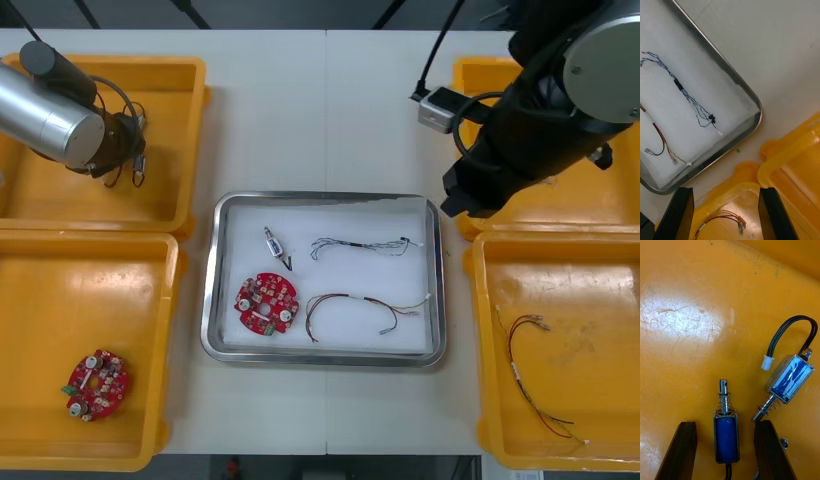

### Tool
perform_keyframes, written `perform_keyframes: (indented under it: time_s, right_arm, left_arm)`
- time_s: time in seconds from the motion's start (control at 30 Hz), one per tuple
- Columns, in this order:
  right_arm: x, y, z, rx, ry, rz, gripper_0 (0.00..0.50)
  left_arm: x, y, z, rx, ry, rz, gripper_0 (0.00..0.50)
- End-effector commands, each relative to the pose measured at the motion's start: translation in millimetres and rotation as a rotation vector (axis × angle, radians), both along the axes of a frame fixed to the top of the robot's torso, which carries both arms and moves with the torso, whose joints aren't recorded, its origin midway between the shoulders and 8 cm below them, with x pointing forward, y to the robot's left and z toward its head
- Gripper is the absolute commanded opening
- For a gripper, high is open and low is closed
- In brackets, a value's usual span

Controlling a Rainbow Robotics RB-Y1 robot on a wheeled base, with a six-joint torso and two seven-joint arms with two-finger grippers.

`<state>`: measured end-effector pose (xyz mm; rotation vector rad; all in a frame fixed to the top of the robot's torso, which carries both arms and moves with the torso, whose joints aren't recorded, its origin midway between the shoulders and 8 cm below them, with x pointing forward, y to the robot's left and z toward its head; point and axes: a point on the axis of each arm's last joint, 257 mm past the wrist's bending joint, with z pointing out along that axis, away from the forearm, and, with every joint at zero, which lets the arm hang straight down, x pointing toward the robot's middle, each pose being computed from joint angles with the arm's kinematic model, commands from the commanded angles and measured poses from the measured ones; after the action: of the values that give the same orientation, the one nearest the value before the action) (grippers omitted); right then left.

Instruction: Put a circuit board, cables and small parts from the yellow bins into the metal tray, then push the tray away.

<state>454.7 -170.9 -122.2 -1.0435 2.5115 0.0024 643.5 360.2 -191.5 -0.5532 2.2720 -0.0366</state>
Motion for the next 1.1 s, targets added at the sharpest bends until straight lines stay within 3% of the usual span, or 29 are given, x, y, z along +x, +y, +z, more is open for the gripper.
perform_keyframes:
  time_s: [0.03, 0.07, 0.2, 0.6, 0.87, 1.1]
  right_arm:
    - [-6.1, -42.1, 13.0, 0.044, -0.045, -0.184, 0.5]
    - [-8.7, -49.7, 13.2, 0.048, -0.053, -0.217, 0.5]
    - [-17.7, -74.9, 10.1, 0.055, -0.073, -0.326, 0.5]
    - [-38.8, -143.8, 4.0, 0.146, -0.046, -0.651, 0.5]
    - [-45.9, -188.5, 2.0, 0.148, -0.042, -0.772, 0.5]
    - [-46.8, -212.8, -2.1, 0.158, -0.02, -0.839, 0.5]
  left_arm:
    - [11.3, -12.9, 15.4, 0.04, -0.022, -0.048, 0.213]
    - [11.2, -13.0, 14.9, 0.041, -0.021, -0.049, 0.097]
    - [11.2, -12.6, 15.0, 0.041, -0.021, -0.049, 0.001]
    - [14.0, -12.4, 26.0, 0.054, -0.025, -0.053, 0.0]
    - [8.0, 1.1, 62.8, 0.097, 0.015, -0.011, 0.0]
    - [-12.1, 2.8, 85.0, 0.071, 0.068, -0.007, 0.0]
